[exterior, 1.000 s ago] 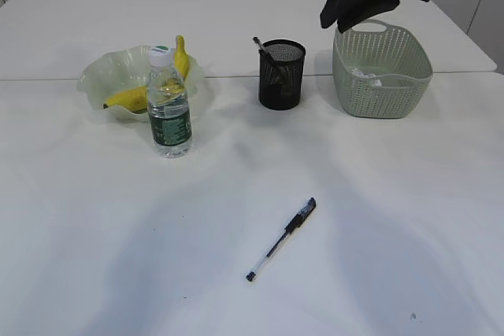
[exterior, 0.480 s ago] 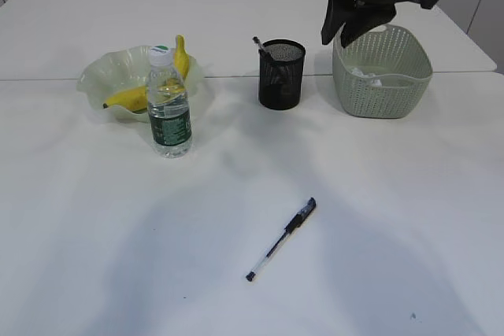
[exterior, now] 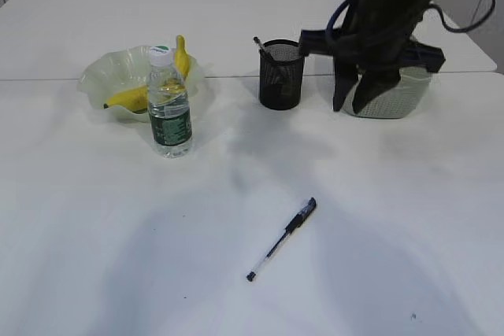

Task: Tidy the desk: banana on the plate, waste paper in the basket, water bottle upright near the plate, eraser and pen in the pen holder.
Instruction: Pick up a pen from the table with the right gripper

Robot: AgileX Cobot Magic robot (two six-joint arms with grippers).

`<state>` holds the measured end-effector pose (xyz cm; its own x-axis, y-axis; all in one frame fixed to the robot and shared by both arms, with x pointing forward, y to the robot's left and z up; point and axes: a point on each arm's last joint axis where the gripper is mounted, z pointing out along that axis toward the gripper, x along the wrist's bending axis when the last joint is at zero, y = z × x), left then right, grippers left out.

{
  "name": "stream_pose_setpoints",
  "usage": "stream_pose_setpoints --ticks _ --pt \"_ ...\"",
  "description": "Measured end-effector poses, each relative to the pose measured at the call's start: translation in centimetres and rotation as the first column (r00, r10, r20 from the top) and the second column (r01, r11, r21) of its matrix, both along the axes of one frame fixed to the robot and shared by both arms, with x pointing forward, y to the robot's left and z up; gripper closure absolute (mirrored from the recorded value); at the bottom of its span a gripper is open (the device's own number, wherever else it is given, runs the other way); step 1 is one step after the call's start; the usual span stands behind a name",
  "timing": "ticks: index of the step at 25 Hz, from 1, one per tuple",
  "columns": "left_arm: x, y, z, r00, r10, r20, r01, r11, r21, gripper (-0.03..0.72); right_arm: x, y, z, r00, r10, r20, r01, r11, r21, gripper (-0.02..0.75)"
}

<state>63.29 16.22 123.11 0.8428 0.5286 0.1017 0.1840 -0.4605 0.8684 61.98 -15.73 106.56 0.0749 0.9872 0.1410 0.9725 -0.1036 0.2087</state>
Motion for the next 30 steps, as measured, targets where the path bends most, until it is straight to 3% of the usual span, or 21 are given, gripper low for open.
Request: stream_pose_setpoints --ticks 4,8,14,30 --pt "-0.5 0.4 0.7 1.000 0.007 0.016 -0.007 1.000 -0.005 0.491 -1.1 0.0 -3.0 0.995 -0.025 -0.095 0.023 1.000 -0.021 0.547" --pt "-1.0 0.6 1.5 0.999 0.010 0.036 -0.009 1.000 -0.009 0.491 -1.8 1.1 -4.9 0.991 -0.028 -0.127 0.034 0.999 0.039 0.547" --pt "-1.4 0.6 1.5 1.000 0.001 0.012 -0.001 1.000 -0.005 0.490 -2.0 2.5 -5.2 0.995 -0.015 -0.099 0.024 0.996 0.091 0.547" --pt "-1.6 0.6 1.4 1.000 0.002 -0.026 -0.003 1.000 -0.010 0.491 -2.0 2.4 -5.2 0.995 -0.016 -0.095 0.024 0.996 0.085 0.547"
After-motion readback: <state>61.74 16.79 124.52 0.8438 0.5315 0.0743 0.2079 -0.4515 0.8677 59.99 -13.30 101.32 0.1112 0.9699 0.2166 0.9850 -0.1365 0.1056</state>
